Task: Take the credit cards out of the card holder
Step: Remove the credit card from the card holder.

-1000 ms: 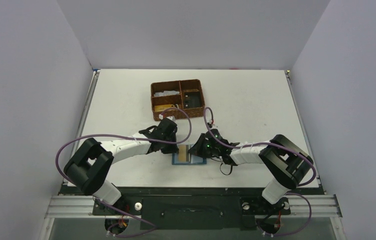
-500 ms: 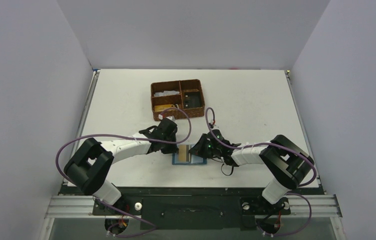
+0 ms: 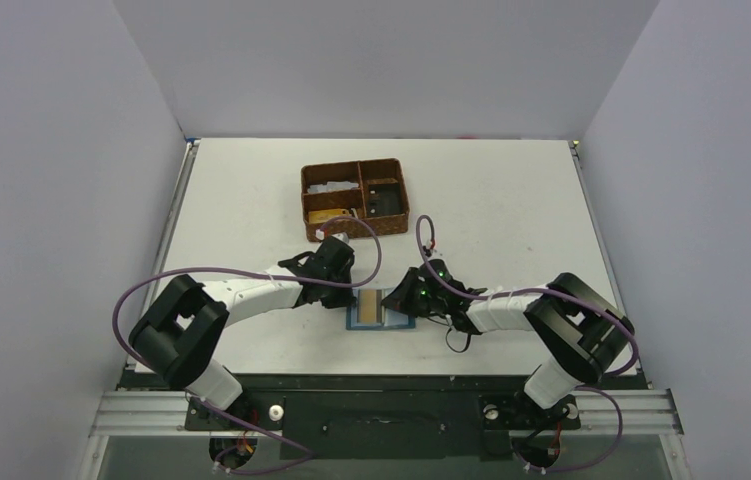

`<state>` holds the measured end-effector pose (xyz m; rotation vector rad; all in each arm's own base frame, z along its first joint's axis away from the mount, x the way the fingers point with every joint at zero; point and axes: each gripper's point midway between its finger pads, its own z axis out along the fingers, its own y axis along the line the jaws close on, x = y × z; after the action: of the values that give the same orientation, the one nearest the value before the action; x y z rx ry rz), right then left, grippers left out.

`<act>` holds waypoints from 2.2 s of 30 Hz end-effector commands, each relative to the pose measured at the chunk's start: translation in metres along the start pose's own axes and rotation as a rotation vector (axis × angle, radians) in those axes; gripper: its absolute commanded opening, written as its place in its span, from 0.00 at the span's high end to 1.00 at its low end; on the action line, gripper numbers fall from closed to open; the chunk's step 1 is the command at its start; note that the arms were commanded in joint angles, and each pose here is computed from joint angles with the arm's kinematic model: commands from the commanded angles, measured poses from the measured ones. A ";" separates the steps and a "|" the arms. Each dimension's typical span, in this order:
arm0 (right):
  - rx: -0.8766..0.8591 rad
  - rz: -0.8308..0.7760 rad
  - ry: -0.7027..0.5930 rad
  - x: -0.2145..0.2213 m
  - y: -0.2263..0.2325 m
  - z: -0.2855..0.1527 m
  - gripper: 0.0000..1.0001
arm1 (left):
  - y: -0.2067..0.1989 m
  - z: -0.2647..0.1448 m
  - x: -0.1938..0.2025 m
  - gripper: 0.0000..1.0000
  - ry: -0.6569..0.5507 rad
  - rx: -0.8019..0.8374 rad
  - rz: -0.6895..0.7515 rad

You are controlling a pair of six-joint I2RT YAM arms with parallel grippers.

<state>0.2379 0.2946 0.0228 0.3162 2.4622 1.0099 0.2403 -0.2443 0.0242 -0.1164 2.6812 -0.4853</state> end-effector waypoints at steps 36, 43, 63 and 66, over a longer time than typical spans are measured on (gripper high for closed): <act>-0.078 -0.022 0.002 0.008 0.018 0.001 0.81 | 0.025 0.003 0.016 1.00 0.047 -0.093 0.011; -0.064 -0.020 0.011 0.012 0.014 0.003 0.82 | 0.026 0.003 0.016 1.00 0.046 -0.095 0.011; -0.045 -0.010 -0.014 0.007 0.000 -0.005 1.00 | 0.033 0.006 0.019 1.00 0.056 -0.116 0.012; -0.063 -0.015 -0.010 0.009 0.005 -0.005 0.94 | 0.032 0.007 0.018 1.00 0.055 -0.113 0.011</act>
<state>0.2243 0.2992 0.0184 0.2897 2.4585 1.0624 0.2420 -0.2407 0.0228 -0.1278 2.6784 -0.4667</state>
